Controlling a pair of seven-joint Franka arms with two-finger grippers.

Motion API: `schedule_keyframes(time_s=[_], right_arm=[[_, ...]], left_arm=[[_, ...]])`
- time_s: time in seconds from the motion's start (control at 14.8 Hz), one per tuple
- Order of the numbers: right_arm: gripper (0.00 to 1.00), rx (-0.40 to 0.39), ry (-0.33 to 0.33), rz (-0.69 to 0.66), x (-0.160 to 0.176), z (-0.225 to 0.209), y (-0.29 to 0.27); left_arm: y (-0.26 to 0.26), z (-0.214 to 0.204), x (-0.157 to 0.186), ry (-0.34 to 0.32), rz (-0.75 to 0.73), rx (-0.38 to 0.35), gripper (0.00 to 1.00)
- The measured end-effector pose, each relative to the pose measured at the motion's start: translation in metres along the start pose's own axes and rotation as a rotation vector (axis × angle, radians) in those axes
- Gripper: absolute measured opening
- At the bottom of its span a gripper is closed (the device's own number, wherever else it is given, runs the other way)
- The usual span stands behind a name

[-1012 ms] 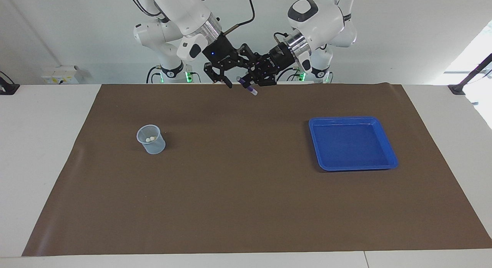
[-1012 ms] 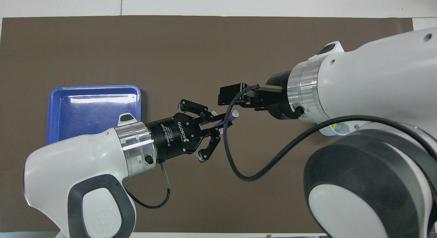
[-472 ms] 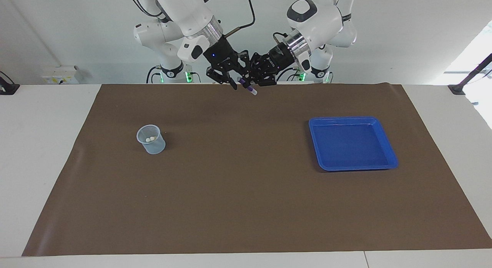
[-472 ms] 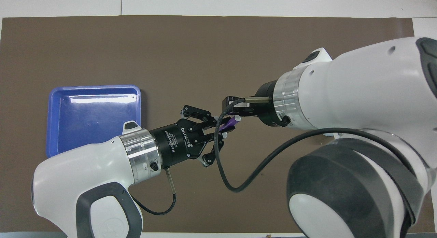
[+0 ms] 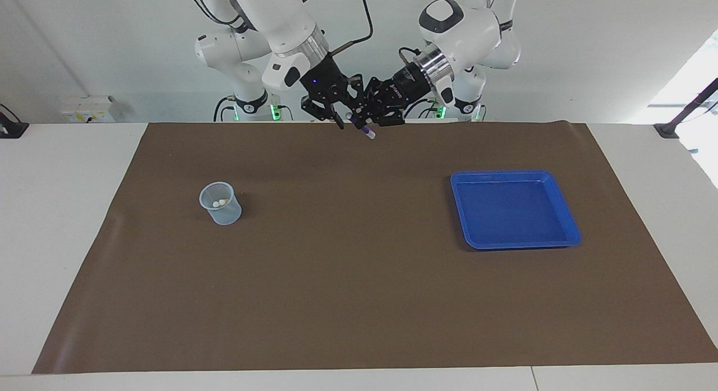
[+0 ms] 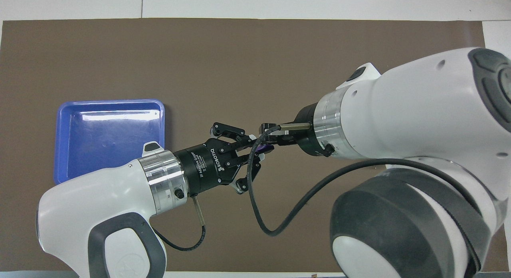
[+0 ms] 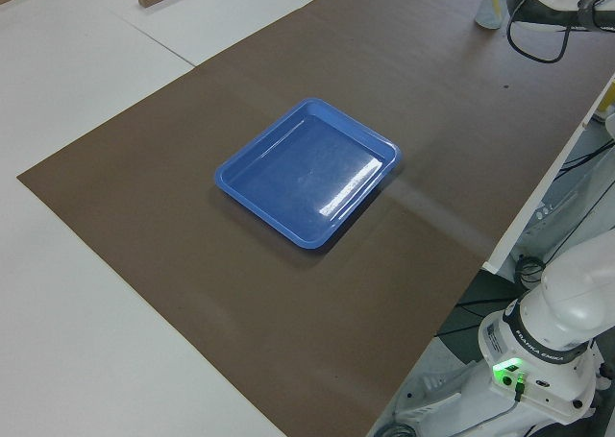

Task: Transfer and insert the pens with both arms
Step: 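Close the right gripper on the purple pen and open the left gripper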

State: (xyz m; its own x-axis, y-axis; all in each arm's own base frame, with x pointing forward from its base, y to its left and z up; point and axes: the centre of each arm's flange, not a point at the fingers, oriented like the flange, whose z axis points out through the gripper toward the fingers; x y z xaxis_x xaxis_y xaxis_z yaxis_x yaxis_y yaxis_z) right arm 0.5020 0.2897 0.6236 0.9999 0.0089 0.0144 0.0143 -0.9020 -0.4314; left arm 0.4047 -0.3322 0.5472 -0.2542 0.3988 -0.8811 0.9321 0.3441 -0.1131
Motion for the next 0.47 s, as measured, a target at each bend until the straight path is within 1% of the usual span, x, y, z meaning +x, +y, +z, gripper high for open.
schedule_keyframes(time_s=[0.2,0.34,0.4,0.47], right_arm=[[0.43,0.001,0.002,-0.001,0.0001,-0.0009,-0.0004],[0.41,0.001,0.002,-0.001,0.0001,-0.0012,-0.0006],[0.33,0.002,0.002,-0.001,0.0001,-0.0013,-0.0008],[0.23,0.006,0.002,-0.005,-0.0011,-0.0018,-0.0033]], left_arm=[[0.0002,-0.0002,0.0,-0.001,-0.001,-0.002,0.17],[0.001,-0.0009,0.0,-0.005,-0.006,-0.009,0.17],[0.0012,-0.001,0.0002,-0.006,-0.008,-0.01,0.17],[-0.0001,0.0001,0.0006,-0.005,-0.009,-0.008,0.17]])
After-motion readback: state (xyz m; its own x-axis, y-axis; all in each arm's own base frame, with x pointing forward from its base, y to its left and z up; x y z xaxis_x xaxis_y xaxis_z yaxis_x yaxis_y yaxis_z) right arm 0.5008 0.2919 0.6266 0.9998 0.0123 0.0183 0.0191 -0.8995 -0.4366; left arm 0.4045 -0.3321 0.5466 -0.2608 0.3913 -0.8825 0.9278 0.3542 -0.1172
